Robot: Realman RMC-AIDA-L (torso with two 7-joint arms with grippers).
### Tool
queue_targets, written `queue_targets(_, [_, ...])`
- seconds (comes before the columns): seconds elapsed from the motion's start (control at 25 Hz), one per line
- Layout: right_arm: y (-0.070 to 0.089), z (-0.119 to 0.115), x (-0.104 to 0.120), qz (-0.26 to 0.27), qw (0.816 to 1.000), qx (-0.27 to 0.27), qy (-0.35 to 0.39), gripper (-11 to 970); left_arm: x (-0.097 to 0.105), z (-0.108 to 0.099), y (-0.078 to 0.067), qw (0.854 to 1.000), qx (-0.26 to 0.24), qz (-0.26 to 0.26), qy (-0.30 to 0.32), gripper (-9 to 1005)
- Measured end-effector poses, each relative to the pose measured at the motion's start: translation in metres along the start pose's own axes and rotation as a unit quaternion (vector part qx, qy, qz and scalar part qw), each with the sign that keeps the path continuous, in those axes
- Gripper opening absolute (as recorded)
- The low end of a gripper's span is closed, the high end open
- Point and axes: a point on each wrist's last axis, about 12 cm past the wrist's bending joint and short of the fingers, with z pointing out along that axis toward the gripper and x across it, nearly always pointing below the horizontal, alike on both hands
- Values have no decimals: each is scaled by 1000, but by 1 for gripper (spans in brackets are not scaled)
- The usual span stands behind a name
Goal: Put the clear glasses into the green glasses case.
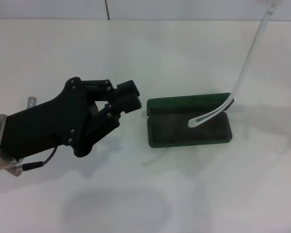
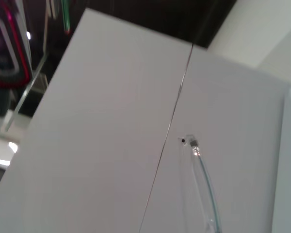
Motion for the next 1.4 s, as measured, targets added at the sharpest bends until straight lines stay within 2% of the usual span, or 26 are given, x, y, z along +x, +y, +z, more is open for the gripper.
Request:
queue_targets(0.2, [1,0,-5,-11,999,11,-34,52,7,9,-1,999,22,-22,17,152])
queue_targets(0.44, [-4,18,11,6,999,9,-53,53,12,33,-5,996,80,-36,19,152])
queue_targets(0.84, [-8,34,31,20,998,16,-54,53,10,44,-4,994,103,-35,18,153])
queue_targets(1.04, [-4,47,48,38,999,2,-20,52,8,48,-5,994,109,-32,1,153])
queue_targets(1.4, [3,55,61,59,998,-11,1,52,4,49,-4,994,105,-21,-15,153])
